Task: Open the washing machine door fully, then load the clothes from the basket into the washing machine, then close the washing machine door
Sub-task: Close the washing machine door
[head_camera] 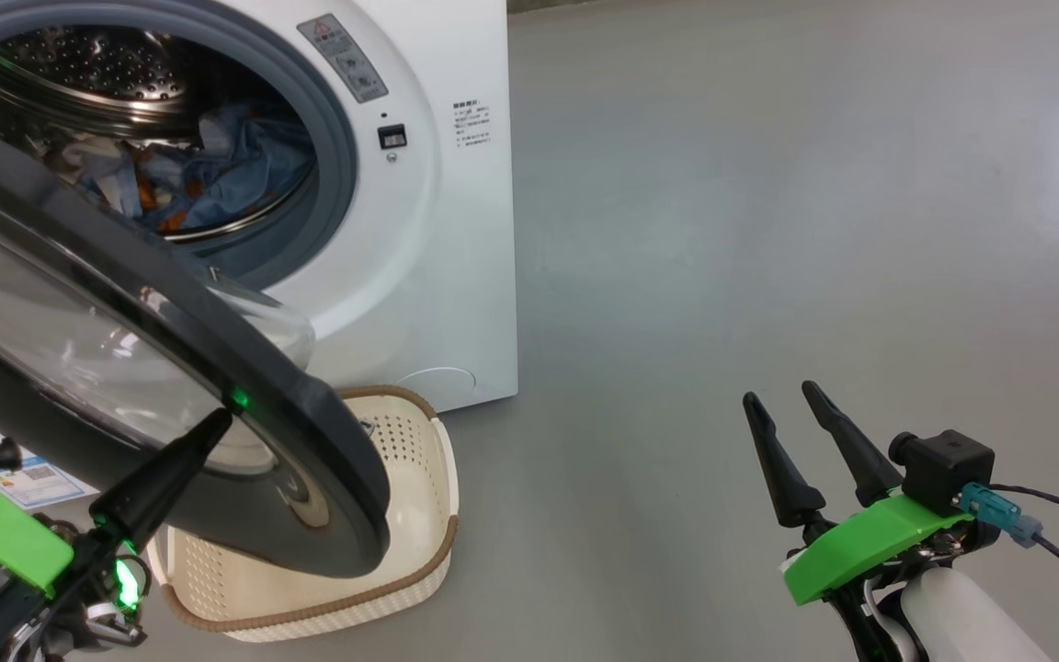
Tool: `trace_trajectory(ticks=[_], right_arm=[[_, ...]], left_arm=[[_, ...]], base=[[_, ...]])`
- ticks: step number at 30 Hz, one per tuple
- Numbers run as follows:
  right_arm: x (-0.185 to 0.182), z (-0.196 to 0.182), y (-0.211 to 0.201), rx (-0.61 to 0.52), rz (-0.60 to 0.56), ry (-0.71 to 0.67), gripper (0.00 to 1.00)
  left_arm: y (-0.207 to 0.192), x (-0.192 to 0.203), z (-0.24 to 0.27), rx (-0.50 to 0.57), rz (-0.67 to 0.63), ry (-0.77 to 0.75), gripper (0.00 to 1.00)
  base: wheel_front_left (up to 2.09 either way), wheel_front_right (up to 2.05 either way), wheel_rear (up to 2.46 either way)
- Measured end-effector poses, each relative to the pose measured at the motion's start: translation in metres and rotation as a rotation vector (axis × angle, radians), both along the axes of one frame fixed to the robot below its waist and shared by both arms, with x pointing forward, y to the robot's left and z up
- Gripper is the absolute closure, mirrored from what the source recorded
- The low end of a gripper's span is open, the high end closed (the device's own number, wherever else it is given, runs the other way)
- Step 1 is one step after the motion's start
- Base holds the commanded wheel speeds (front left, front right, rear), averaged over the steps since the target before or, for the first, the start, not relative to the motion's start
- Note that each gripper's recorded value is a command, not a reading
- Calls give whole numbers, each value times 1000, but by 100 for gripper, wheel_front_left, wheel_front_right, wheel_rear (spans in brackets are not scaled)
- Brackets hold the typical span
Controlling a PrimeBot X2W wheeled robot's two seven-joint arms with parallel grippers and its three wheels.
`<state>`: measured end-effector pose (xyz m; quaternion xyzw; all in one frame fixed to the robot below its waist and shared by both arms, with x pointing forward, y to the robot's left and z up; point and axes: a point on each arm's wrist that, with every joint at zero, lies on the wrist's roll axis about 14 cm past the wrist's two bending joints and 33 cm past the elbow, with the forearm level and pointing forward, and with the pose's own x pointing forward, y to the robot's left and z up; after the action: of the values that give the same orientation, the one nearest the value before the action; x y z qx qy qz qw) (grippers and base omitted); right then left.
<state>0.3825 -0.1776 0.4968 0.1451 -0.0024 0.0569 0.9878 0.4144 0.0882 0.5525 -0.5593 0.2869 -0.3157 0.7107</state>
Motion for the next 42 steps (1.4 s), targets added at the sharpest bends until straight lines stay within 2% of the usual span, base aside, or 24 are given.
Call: trace_trajectory(ticks=[14, 23, 24, 25, 27, 30, 31, 42], right_arm=[[9, 2, 11, 5, 27, -9, 0], [14, 6, 24, 11, 61, -20, 0], [15, 6, 25, 12, 64, -21, 0], [15, 7, 26, 12, 65, -23, 0], [17, 8, 26, 13, 68, -25, 0], [18, 8, 27, 16, 68, -28, 0], [19, 8, 27, 16, 69, -27, 0], [18, 4, 33, 18, 87, -17, 0]], left_arm=[[10, 3, 8, -15, 49, -34, 100], [39, 3, 21, 82, 163, -130, 100], [45, 4, 21, 99, 184, -137, 92], [50, 4, 21, 115, 206, -147, 78], [60, 3, 17, 166, 243, -156, 68], [74, -2, 4, 232, 303, -158, 27], [79, -2, 1, 261, 327, -159, 2], [111, -9, -9, 477, 594, -293, 0]], base=[[0, 0, 0], [0, 0, 0], [0, 0, 0], [0, 0, 0], [0, 0, 0], [0, 0, 0], [0, 0, 0], [0, 0, 0]])
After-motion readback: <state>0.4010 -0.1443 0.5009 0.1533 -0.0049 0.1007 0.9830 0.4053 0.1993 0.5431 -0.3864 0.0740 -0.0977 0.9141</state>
